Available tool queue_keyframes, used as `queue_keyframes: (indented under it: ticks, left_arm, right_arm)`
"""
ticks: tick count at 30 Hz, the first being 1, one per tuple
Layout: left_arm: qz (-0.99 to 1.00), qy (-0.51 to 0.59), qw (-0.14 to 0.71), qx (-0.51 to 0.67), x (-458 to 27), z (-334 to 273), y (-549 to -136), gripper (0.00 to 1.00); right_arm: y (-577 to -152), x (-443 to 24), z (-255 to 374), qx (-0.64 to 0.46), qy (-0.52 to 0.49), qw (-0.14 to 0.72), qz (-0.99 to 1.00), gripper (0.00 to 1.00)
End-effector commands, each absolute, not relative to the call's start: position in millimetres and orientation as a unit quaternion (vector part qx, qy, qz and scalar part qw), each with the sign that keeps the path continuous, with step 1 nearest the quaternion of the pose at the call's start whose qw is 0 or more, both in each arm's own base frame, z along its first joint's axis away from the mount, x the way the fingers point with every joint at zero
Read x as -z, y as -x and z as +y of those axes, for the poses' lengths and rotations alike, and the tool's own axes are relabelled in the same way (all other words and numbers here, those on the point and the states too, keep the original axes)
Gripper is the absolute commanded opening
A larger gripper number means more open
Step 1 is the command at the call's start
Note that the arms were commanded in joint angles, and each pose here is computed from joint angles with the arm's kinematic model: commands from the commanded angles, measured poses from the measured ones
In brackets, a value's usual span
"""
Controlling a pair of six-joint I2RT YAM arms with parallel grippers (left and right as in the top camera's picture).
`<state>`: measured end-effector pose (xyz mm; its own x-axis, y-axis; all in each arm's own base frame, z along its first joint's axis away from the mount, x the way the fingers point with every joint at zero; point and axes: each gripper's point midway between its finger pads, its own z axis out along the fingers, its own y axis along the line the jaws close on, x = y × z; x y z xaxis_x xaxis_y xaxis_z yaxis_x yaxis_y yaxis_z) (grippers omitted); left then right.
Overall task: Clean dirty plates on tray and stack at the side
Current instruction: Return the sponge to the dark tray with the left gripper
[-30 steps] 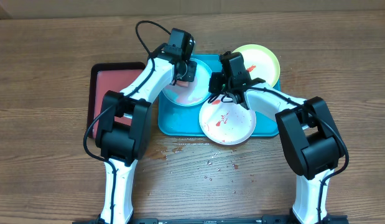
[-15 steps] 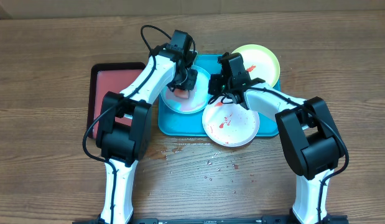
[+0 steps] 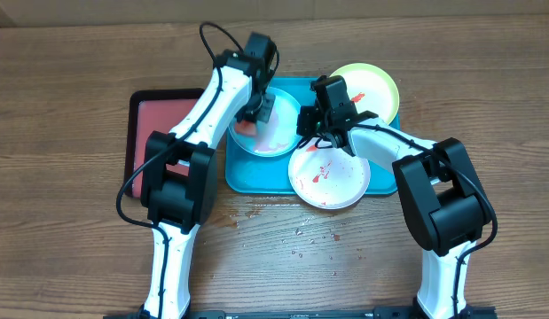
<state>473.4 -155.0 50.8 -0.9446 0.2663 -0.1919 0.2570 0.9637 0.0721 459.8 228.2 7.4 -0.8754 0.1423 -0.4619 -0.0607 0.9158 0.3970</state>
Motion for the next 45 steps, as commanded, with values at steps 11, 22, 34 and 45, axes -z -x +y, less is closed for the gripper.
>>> queue_keyframes:
  ticks: [11,22,34,45]
  left_arm:
    - [0.980,-0.005,0.183,-0.077,-181,-58,-480,0.04]
    - [0.988,0.122,0.063,-0.071,-128,40,-436,0.04]
    - [0.988,0.137,0.007,-0.077,-65,38,-408,0.05]
    - [0.987,0.138,0.044,-0.064,-83,34,-417,0.67]
  right_arm:
    - [-446,6,227,-0.194,-0.023,0.218,0.956,0.04]
    - [-445,5,229,-0.200,-0.021,0.215,0.956,0.04]
    - [-452,-5,232,-0.201,-0.021,0.218,0.955,0.04]
    - [-449,-6,231,-0.198,-0.021,0.212,0.957,0.04]
